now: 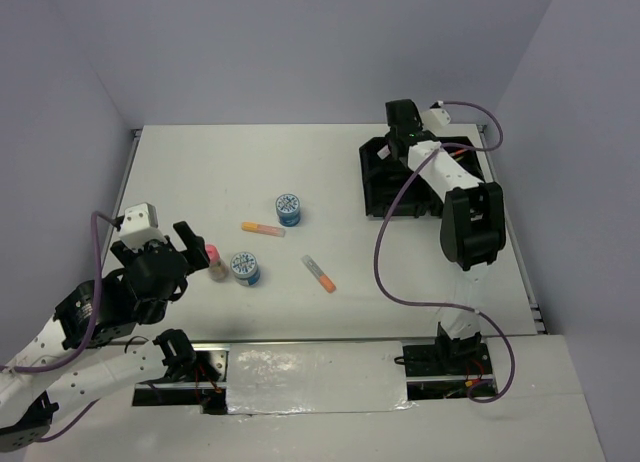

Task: Sort the stationery into containers
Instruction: Place the pen in the storage box.

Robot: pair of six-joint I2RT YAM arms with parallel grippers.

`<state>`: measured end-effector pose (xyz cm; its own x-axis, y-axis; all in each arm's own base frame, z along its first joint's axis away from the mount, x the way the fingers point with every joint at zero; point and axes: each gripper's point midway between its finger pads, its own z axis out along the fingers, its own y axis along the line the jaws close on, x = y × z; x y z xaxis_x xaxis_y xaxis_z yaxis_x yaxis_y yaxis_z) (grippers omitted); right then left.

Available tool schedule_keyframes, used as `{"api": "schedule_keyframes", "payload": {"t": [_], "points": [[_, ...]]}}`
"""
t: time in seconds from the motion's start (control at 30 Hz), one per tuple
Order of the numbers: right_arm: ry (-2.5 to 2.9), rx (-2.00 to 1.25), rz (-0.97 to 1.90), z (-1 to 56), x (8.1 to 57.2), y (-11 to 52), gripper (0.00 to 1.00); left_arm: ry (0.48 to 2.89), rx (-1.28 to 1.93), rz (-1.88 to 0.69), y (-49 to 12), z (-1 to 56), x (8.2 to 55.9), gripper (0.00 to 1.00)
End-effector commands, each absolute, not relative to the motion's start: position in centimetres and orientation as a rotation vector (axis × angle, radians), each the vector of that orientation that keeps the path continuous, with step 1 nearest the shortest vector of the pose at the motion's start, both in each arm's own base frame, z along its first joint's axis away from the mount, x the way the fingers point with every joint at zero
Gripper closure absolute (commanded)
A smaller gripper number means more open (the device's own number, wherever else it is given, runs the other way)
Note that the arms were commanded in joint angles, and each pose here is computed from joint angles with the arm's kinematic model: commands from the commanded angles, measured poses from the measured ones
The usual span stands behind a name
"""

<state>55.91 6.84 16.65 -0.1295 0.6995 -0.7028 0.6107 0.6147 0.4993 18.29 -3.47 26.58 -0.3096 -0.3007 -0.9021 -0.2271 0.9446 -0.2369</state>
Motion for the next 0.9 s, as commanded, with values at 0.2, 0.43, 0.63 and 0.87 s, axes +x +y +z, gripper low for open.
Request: {"api": "schedule_keyframes", "payload": {"t": [0.2,0.43,0.63,0.87], "points": [[1.831,1.077,0.112,15.3,57.7,5.0,0.47,1.891,-0.375,-0.080,-3.7,26.9,18.6,0.01],[1.824,0.936,0.204,18.1,58.1,6.4,0.12,1.891,-0.368,-0.081,-3.9,26.9,18.7,0.01],[1.902,0.314,0.452,22.4,56.1,16.3,0.11,1.887,-0.385,-0.071,-3.5,27.0,18.6,0.01],[1.951,-0.601,0.561,19.7,44.8,29.8,0.12,1.876,-0.409,-0.071,-3.1,27.0,18.4,0.01]]}}
